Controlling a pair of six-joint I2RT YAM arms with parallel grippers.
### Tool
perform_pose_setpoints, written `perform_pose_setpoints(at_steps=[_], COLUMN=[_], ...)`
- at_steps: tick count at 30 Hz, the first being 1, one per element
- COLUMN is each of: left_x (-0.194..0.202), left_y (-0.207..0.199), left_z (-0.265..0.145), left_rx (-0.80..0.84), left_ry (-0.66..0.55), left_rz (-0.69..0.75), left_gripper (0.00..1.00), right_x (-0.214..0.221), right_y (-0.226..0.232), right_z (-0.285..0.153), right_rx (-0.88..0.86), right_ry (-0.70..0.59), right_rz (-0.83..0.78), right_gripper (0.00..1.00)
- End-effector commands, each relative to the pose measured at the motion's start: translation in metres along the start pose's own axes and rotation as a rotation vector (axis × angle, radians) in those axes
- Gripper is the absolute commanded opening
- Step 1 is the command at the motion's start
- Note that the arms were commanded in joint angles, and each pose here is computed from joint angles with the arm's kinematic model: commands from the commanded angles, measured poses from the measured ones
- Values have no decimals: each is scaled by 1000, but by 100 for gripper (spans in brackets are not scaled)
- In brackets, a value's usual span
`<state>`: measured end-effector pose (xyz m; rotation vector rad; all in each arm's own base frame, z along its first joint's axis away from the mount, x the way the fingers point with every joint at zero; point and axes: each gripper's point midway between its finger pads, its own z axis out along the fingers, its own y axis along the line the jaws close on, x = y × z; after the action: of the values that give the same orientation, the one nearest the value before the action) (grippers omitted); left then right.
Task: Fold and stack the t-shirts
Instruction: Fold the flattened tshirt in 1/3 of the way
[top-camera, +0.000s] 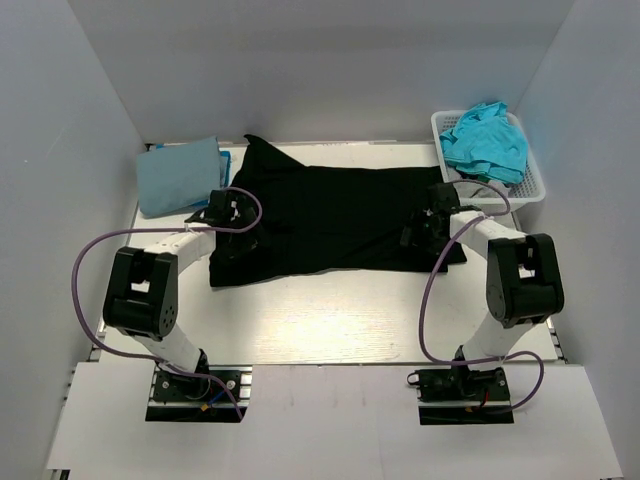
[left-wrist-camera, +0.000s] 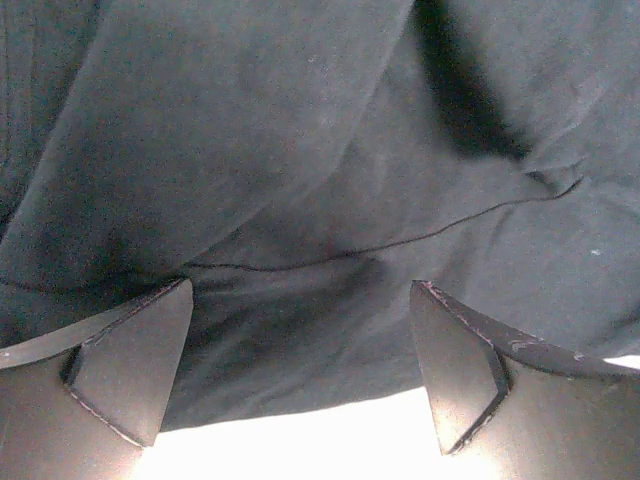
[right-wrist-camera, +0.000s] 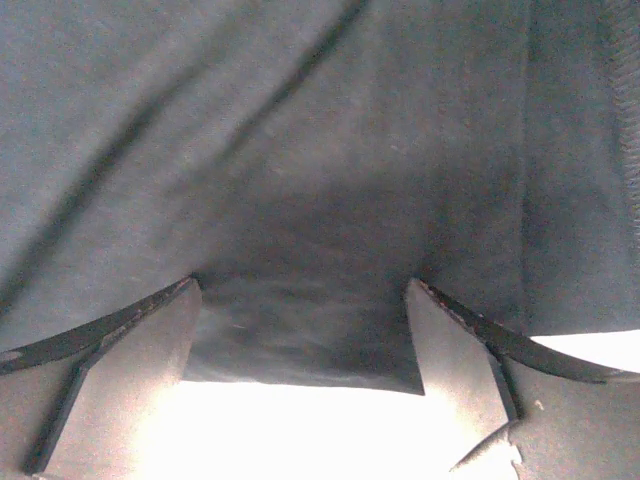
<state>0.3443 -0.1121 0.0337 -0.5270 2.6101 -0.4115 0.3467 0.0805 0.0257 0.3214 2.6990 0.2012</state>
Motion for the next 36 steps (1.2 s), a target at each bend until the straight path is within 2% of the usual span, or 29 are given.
perform_pose_setpoints(at_steps=[1, 4, 5, 7, 8, 10, 11, 12, 15, 17, 21, 25, 28, 30, 33, 34, 36], left_x=[26, 55, 57, 89, 89, 118, 122, 125, 129, 123, 107, 79, 59, 47, 38, 30, 27], left_y=[19, 33, 33, 43, 37, 50, 51, 54, 37, 28, 16, 9, 14, 8, 5, 4, 5], left_z=[-1, -8, -19, -33, -49, -64, -72, -80, -108, -118, -117, -106, -94, -90, -78, -73, -71], left_rx=[-49, -71, -58, -49, -2, 1, 7, 5, 126, 182, 217, 196, 135, 152, 150, 132, 121], left_ry=[49, 100, 82, 161, 125, 170, 161, 147, 105, 58, 7, -61, -123, -156, -172, -186, -188], left_rz=[-17, -27, -25, -60, -54, -85, -100, -113, -146, -163, -177, -212, -220, -217, -218, -220, -222], left_gripper=[100, 100, 100, 100, 100, 100, 100, 100, 100, 100, 100, 100, 100, 100, 91, 79, 79], right_x=[19, 41, 64, 76, 98, 127, 135, 153, 162, 143, 104, 78, 71, 70, 66, 64, 63], right_y=[-6, -13, -21, -17, -22, -32, -35, -43, -48, -27, -2, 13, 19, 23, 27, 28, 28], right_z=[2, -2, -4, -14, -22, -27, -38, -42, -61, -76, -102, -115, -117, -118, -119, -120, -120], right_rx=[-8, -4, 8, -40, -50, -38, -42, -18, -19, -142, -236, -275, -292, -307, -323, -325, -324], right_ry=[24, 53, 89, 108, 132, 176, 161, 200, 154, 64, -30, -66, -60, -51, -52, -55, -54], right_rz=[21, 49, 60, 68, 75, 86, 106, 114, 122, 93, 39, -3, -6, -4, 0, -3, -2], right_gripper=[90, 90, 90, 90, 90, 90, 90, 90, 90, 90, 90, 90, 90, 90, 90, 90, 90])
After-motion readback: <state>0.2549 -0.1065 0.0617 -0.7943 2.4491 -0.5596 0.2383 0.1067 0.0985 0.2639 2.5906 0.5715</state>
